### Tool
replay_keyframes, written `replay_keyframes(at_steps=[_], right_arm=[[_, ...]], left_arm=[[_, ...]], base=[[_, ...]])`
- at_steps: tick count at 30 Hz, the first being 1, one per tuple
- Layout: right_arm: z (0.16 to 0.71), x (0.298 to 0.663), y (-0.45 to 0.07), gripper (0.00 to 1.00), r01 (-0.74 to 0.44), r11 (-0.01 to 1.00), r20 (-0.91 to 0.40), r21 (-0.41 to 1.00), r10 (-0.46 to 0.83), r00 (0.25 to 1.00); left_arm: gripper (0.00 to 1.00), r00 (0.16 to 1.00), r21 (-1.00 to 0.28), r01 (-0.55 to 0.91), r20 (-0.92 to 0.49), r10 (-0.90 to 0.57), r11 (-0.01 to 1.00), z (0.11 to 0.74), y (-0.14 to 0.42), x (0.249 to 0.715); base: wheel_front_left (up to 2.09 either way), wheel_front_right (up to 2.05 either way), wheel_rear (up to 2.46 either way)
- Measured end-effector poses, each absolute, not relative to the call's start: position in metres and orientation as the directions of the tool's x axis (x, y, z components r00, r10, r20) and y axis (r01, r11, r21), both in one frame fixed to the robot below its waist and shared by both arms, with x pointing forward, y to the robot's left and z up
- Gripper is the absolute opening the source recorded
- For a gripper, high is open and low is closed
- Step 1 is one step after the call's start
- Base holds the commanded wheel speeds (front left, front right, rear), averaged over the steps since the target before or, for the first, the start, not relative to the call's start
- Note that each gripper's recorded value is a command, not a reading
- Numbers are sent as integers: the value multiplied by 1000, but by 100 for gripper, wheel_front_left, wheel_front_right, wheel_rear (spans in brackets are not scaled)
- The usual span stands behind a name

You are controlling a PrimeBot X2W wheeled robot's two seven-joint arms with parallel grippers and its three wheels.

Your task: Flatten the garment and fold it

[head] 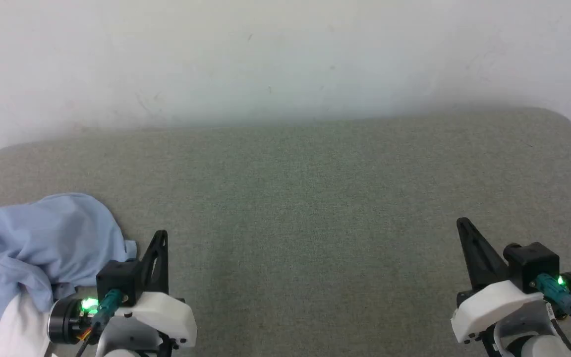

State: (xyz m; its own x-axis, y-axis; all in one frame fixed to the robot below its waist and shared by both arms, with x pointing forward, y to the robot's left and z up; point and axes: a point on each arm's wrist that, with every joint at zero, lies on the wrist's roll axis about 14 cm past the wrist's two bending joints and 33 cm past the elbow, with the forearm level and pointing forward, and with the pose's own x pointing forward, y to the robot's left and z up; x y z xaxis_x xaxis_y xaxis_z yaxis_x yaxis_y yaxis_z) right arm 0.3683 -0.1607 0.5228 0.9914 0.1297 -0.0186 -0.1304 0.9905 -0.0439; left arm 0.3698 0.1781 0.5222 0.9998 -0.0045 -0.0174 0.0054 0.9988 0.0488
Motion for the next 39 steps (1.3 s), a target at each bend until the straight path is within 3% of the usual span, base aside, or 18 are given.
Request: replay_keyframes(at_steps=[21,22,39], right_arm=[[523,368,-161,0,-130,990,-19,-44,130,991],[523,368,-161,100,-130,990,-19,-44,130,991],[524,368,-162,100,-126,992,-3,-24,126,992]], left_arm=[[0,1000,49,6,-17,-5,999,522,178,370],[100,1000,49,6,-17,-5,999,522,178,370],[100,1000,18,10,2,-10,1000,525,176,369]], base=[[0,0,0],[0,0,0],[0,0,0]])
